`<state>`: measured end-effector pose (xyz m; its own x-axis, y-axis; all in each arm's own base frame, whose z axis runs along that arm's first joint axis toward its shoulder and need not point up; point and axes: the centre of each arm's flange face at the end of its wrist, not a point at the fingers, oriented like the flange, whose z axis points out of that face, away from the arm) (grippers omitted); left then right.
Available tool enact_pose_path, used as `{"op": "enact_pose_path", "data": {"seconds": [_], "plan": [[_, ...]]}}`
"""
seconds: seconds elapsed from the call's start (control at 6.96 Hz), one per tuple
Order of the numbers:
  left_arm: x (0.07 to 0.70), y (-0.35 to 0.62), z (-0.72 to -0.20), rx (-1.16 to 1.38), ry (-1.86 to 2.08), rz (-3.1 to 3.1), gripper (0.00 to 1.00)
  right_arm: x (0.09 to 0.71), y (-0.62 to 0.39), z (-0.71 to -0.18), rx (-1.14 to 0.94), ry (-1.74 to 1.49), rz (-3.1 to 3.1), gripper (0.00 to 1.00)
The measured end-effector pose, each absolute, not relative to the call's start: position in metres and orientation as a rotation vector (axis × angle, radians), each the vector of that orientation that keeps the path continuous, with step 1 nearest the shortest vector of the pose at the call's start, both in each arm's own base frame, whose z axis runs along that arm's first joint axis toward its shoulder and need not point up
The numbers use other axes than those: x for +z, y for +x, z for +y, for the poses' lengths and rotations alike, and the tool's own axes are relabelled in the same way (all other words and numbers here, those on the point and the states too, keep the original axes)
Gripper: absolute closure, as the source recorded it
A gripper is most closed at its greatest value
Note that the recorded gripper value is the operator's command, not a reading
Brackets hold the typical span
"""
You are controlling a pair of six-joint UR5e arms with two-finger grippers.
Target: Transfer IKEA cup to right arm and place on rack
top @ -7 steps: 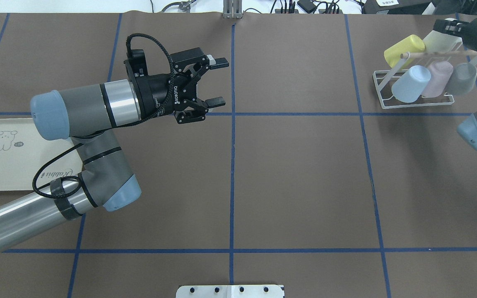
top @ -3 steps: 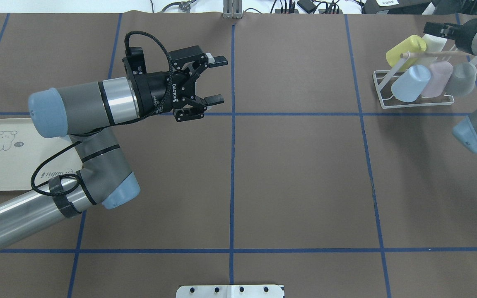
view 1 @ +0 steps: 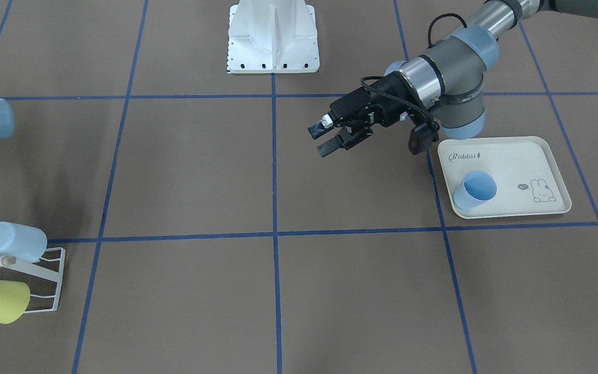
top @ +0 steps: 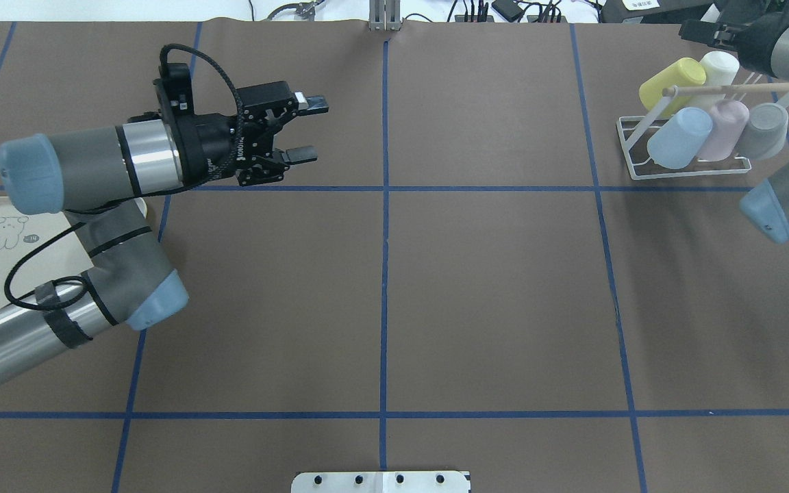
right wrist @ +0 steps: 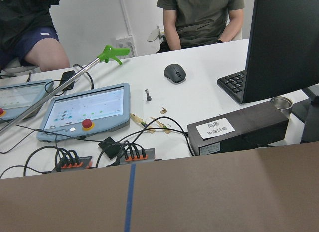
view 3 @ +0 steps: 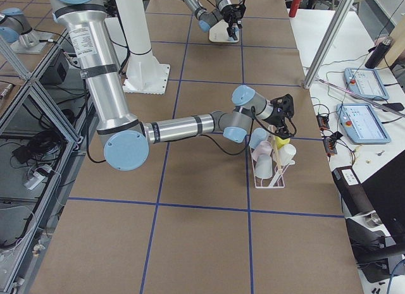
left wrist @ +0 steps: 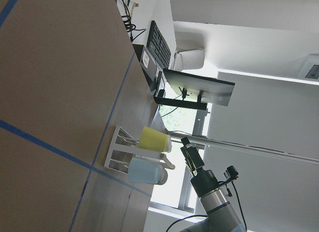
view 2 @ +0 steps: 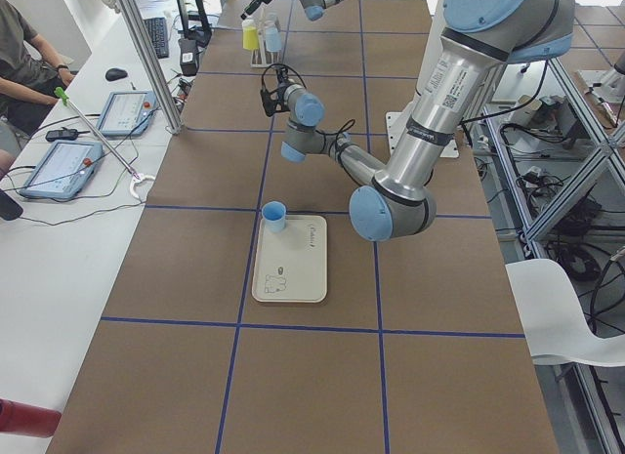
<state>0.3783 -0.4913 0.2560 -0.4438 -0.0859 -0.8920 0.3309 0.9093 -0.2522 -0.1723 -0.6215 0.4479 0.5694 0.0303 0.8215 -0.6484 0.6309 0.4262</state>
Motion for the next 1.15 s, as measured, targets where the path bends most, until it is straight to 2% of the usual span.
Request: {"op": "enact_pose_path", "data": {"seconds": [0.57,0.86,1.15], "plan": [[0.381,0.211,-0.569,-0.247,0.583,1.451,0.04,0.372,-0.212,-0.572,0.545,0.66,-1.144,0.01],[0.426,0.191,-0.584,-0.142,0.657,1.177,0.03,0.357,-0.231,-0.543,0.547,0.612,-1.215,0.01],[0.468,0.192,-0.582,-0.07,0.557,1.014,0.01,0.353,-0.243,-0.527,0.551,0.573,-1.252,0.01]]}}
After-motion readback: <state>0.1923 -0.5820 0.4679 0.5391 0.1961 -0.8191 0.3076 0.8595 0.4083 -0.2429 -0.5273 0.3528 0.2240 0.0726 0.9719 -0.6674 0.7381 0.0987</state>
